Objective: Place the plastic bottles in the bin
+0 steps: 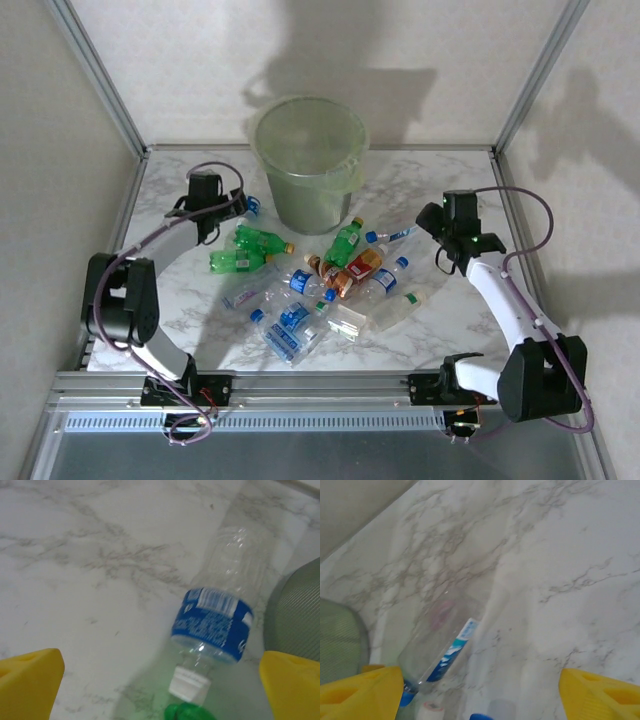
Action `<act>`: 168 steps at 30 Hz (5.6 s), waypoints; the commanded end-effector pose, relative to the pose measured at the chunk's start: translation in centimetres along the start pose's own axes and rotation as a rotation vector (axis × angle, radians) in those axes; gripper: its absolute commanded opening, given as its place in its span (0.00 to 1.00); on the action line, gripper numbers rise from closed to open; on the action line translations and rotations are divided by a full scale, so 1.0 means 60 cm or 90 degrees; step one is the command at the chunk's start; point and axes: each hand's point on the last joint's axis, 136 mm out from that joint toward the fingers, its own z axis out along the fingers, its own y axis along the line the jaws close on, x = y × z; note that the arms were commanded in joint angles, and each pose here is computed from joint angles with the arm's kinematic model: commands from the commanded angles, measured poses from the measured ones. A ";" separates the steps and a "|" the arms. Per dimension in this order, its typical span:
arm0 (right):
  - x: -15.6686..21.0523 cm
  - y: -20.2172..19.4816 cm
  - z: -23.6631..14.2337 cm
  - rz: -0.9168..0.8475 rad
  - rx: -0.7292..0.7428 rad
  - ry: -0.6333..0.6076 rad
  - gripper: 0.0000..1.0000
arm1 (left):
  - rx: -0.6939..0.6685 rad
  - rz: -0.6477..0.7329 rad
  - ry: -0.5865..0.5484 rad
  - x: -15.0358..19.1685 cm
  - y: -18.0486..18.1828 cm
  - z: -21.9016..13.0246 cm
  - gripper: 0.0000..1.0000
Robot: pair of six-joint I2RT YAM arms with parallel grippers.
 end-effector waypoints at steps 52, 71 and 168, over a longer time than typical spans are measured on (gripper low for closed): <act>0.043 0.110 -0.036 -0.020 -0.114 0.088 0.85 | -0.019 0.049 0.111 0.052 -0.016 0.161 0.76; 0.001 0.149 -0.084 -0.017 -0.171 0.062 0.83 | -0.045 0.037 0.070 0.023 -0.003 0.107 0.60; -0.041 0.121 -0.110 0.061 -0.086 0.069 0.97 | 0.442 0.093 -0.342 -0.255 -0.439 -0.437 0.87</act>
